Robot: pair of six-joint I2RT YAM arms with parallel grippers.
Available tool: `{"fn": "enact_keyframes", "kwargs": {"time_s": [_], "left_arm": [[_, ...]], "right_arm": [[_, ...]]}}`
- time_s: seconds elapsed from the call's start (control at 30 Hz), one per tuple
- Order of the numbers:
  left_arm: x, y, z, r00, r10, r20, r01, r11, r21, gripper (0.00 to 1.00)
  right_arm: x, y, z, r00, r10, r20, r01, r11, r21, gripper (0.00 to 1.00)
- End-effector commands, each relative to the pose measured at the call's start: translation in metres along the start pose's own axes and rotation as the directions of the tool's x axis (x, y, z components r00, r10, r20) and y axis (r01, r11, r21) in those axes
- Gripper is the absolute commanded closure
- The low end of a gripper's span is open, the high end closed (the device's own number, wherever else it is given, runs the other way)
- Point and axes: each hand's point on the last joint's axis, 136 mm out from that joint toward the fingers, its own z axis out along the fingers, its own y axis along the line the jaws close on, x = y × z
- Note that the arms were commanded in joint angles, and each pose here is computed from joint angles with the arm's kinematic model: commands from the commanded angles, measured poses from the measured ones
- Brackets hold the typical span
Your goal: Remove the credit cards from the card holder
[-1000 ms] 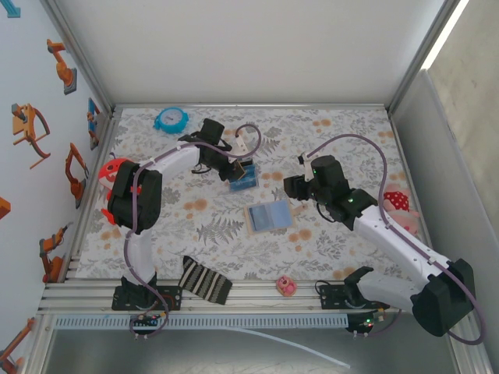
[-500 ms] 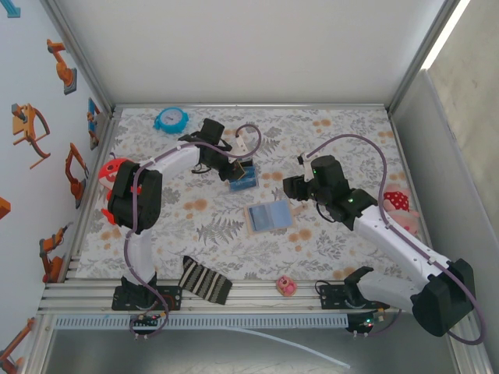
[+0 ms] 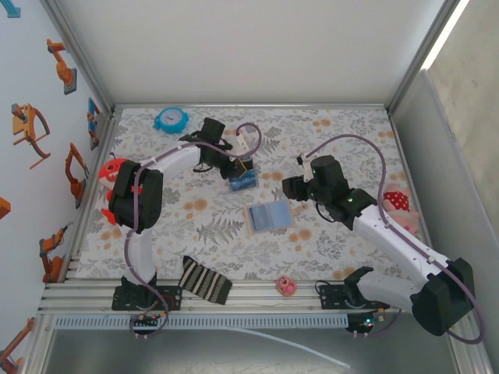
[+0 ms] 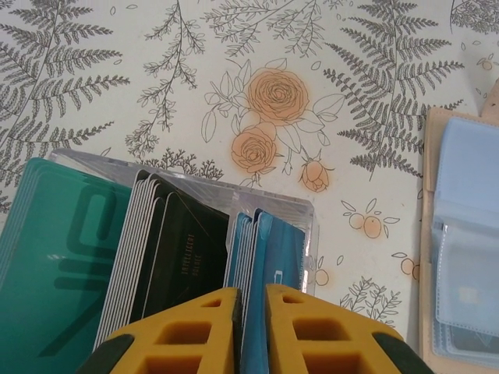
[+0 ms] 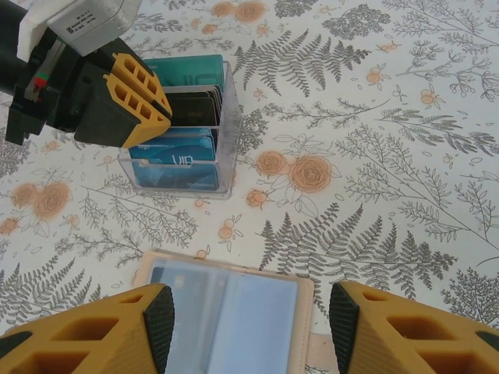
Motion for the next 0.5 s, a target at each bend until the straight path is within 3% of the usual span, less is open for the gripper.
{"fn": "enact_keyframes", "kwargs": {"time_s": [0.0, 0.17, 0.23, 0.37, 0.43, 0.47], "left_arm": [[0.000, -0.002, 0.004, 1.000, -0.003, 0.002, 0.003, 1.000, 0.004, 0.81], [-0.012, -0.006, -0.016, 0.999, 0.011, 0.033, -0.010, 1.000, -0.029, 0.78], [-0.021, -0.010, -0.030, 0.998, 0.016, 0.069, -0.012, 0.999, -0.050, 0.63], [-0.034, -0.016, -0.058, 0.987, 0.010, 0.159, 0.011, 0.992, -0.128, 0.57], [-0.037, -0.018, -0.073, 0.979, 0.004, 0.204, 0.034, 0.983, -0.180, 0.37], [-0.037, -0.018, -0.079, 0.975, -0.002, 0.222, 0.048, 0.978, -0.203, 0.34]], "right_arm": [[-0.008, 0.005, -0.001, 1.000, 0.015, 0.016, -0.015, 1.000, -0.021, 0.45], [0.000, 0.004, 0.003, 1.000, 0.028, -0.009, -0.028, 0.999, -0.016, 0.45], [0.006, 0.003, 0.006, 0.999, 0.042, -0.030, -0.043, 0.999, -0.013, 0.46], [0.022, 0.005, 0.014, 0.995, 0.046, -0.087, -0.046, 0.999, -0.001, 0.48], [0.031, 0.008, 0.016, 0.992, 0.033, -0.121, -0.031, 0.999, 0.017, 0.49], [0.035, 0.010, 0.017, 0.990, 0.030, -0.135, -0.027, 0.999, 0.027, 0.49]]}}
